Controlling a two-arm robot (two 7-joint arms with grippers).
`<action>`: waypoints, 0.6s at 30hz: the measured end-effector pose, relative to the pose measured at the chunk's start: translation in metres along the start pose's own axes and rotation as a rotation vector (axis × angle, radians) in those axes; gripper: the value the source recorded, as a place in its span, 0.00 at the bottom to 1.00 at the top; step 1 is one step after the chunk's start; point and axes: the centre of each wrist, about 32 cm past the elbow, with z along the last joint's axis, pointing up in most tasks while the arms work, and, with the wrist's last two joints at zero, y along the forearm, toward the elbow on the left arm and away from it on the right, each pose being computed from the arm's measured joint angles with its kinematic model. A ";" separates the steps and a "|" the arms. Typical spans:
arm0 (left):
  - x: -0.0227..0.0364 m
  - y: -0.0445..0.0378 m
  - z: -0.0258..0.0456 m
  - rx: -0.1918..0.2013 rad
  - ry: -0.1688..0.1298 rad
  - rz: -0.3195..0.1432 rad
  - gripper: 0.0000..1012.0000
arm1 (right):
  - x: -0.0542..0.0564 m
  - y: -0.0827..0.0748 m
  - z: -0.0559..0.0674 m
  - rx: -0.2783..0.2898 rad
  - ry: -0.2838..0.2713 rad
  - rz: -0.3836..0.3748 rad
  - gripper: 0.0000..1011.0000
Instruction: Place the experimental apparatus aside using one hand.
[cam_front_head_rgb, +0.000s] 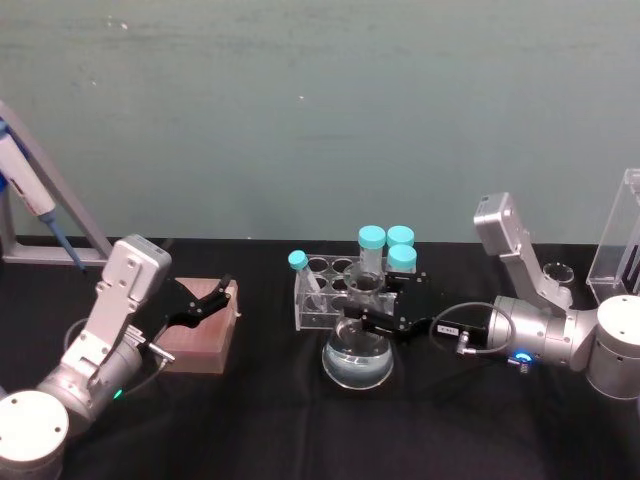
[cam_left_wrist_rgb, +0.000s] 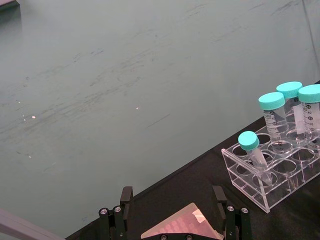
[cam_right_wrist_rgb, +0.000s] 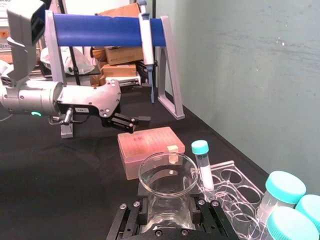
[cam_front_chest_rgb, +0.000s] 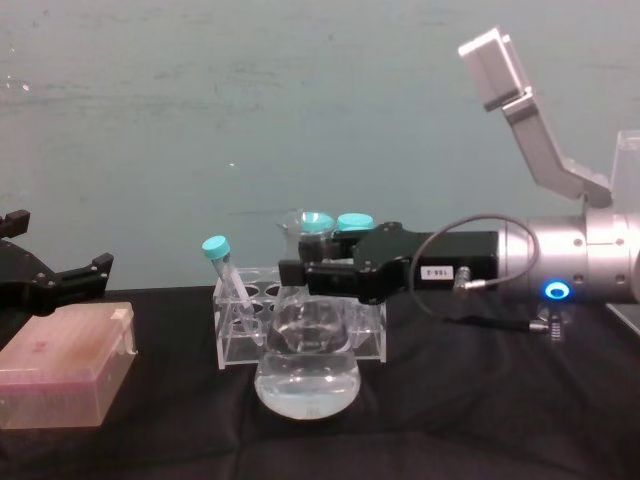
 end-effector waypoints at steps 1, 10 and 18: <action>0.0000 0.0000 0.0000 0.000 0.000 0.000 0.99 | -0.001 -0.001 0.002 0.003 0.000 0.002 0.45; 0.0000 0.0000 0.0000 0.000 0.000 0.000 0.99 | -0.005 -0.013 0.010 0.003 0.000 0.008 0.45; 0.0000 0.0000 0.0000 0.000 0.000 0.000 0.99 | -0.012 -0.028 0.016 0.008 -0.003 -0.013 0.45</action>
